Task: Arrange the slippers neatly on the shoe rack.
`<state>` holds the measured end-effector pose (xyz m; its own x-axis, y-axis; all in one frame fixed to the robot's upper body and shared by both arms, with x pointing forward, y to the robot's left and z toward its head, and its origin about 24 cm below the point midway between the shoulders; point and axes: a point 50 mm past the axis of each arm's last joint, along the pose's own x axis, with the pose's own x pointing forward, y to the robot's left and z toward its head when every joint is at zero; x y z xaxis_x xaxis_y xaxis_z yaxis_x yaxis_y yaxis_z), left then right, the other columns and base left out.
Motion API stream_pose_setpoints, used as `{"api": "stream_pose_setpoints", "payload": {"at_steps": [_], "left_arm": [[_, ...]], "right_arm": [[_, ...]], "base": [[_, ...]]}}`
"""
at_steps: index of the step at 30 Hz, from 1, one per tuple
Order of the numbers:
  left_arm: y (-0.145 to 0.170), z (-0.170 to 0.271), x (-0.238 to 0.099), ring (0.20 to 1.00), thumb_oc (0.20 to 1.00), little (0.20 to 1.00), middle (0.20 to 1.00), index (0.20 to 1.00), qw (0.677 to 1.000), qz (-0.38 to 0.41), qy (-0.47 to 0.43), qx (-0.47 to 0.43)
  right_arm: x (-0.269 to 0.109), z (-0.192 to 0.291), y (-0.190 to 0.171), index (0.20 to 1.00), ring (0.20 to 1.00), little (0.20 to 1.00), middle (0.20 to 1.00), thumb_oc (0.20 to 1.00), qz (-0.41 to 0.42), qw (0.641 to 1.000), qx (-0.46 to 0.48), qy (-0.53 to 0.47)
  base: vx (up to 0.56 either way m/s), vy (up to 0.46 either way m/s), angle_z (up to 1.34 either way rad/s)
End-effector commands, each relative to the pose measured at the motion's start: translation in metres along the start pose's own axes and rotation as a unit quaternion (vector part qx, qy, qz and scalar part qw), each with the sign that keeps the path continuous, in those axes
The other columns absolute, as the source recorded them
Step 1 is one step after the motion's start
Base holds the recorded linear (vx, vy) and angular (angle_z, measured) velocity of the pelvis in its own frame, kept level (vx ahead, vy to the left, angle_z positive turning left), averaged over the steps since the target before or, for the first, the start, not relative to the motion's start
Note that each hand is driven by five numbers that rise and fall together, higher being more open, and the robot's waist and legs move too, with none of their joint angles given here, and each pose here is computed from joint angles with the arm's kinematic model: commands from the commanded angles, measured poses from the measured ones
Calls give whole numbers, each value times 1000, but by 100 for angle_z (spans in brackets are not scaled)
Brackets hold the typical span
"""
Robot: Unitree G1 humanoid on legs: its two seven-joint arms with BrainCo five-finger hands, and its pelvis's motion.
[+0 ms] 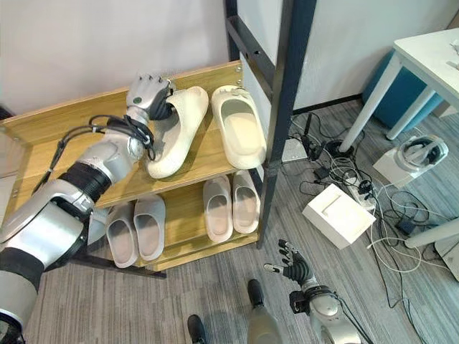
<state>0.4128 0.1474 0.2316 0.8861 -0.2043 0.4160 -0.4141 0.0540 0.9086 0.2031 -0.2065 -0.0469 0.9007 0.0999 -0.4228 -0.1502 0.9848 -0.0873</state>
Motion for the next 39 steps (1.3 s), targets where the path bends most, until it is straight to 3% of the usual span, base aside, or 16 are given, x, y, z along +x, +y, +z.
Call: {"api": "stream_pose_setpoints", "payload": {"at_steps": [1, 19, 20, 23, 34, 39], "left_arm": [[29, -27, 12, 200, 200, 200, 200, 200, 997, 37, 59, 42], [12, 31, 21, 200, 200, 200, 200, 200, 1000, 22, 1, 21], [11, 33, 21, 1000, 1000, 1000, 1000, 1000, 1000, 19, 0, 19], [15, 42, 25, 1000, 1000, 1000, 1000, 1000, 1000, 17, -8, 3], [72, 77, 27, 1000, 1000, 1000, 1000, 1000, 984, 126, -93, -88], [69, 73, 19, 1000, 1000, 1000, 1000, 1000, 983, 115, -104, -97]], "right_arm": [[0, 14, 5, 1000, 1000, 1000, 1000, 1000, 10, 999, -2, -38], [-4, 6, 0, 1000, 1000, 1000, 1000, 1000, 5, 1000, -5, -20], [-4, 6, 0, 1000, 1000, 1000, 1000, 1000, 4, 1000, -5, -19], [-5, 3, -2, 1000, 1000, 1000, 1000, 1000, -2, 1000, -3, -13], [-1, 2, -4, 1000, 1000, 1000, 1000, 1000, -5, 1000, -4, -1], [0, -1, -4, 1000, 1000, 1000, 1000, 1000, -11, 1000, -3, 8]], "base": [[-6, 10, 4], [0, 0, 0], [0, 0, 0], [5, -17, -7], [4, -5, 3], [-6, 3, 9]]}}
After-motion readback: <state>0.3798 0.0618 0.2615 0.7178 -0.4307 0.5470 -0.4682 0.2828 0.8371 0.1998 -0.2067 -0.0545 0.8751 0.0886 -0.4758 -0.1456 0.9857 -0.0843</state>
